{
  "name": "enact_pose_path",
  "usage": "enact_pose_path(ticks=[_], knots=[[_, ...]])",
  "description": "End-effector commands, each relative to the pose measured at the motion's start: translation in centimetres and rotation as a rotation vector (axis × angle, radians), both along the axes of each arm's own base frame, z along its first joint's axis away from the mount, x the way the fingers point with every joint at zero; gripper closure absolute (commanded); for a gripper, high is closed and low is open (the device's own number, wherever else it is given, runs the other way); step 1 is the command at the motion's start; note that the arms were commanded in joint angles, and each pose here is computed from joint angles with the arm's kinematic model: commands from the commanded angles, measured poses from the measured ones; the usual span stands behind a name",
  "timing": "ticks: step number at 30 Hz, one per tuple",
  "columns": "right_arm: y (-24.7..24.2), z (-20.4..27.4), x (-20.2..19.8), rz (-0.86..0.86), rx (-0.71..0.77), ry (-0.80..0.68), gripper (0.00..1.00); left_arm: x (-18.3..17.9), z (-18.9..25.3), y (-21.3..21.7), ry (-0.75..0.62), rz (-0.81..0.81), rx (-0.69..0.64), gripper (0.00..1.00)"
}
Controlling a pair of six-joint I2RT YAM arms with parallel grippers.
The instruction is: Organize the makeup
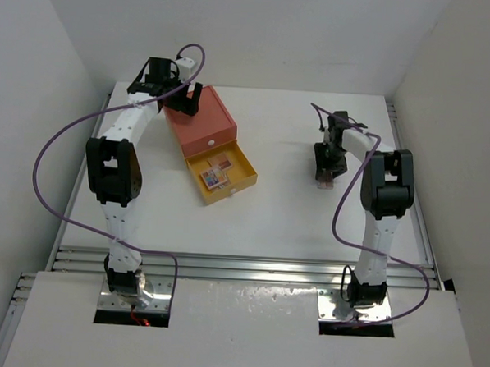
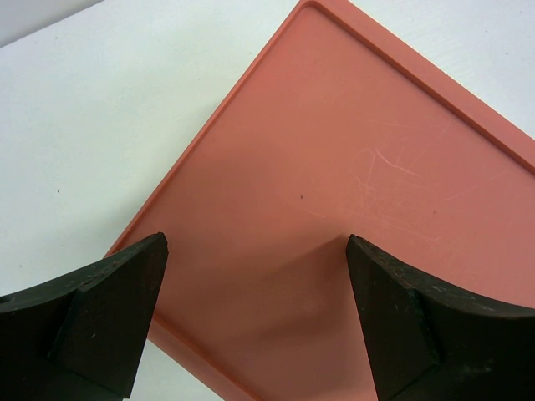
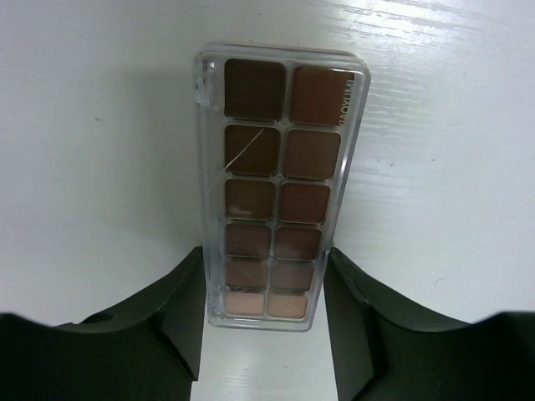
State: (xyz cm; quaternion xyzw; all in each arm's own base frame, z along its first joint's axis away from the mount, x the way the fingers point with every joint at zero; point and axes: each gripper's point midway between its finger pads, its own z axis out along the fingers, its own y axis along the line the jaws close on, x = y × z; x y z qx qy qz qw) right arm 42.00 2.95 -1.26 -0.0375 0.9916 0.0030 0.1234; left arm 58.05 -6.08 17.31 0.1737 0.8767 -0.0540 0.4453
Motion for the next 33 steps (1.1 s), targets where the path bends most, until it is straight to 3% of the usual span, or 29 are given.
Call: enact_pose_path(ticks=[1,4,8,9,11,12,13,17,20,21,27,33], knots=[[-0.6,-0.6,0.0,0.016,-0.022,0.007,0.55,0.1,-0.7,0.7,0.028,0.011,0.015,0.06],[-0.9,0.0,-0.2,0.071,-0.032,-0.002,0.74,0.1,-0.7,0.7,0.028,0.011,0.015,0.06],[-0.6,1.7,0.6,0.239,-0.038,-0.052,0.86,0.1,-0.7,0.7,0.025,0.005,0.023,0.06],[-0.1,2.4,0.8,0.347,-0.036,-0.064,0.87,0.1,-0.7,0.6,0.026,-0.003,0.018,0.06],[2.1,5.3,1.6,0.456,0.015,-0.15,0.87,0.1,-1.2,0.6,0.035,-0.003,0.018,0.06],[3.1,7.0,2.1,0.595,-0.001,-0.212,0.87,0.3,-0.9,0.6,0.026,-0.003,0.017,0.06],[5.8,8.7,1.8,0.686,0.084,-0.277,0.87,0.3,-0.9,0.6,0.023,-0.008,0.024,0.06],[13.1,14.4,2.5,1.045,0.15,-0.537,1.0,0.1,-1.0,0.6,0.032,-0.008,0.025,0.06],[17.8,15.5,1.6,1.219,0.214,-0.566,1.0,-0.1,-1.4,0.5,0.042,-0.016,0.019,0.06],[20.9,17.8,1.7,1.298,0.212,-0.631,1.0,-0.1,-1.4,0.5,0.042,-0.016,0.019,0.06],[30.2,17.2,2.2,1.6,0.148,-0.751,1.0,-0.5,-1.7,0.2,0.049,-0.024,0.036,0.06],[33.3,13.4,2.7,1.747,0.053,-0.762,1.0,-0.5,-1.7,0.2,0.047,-0.03,0.043,0.06]])
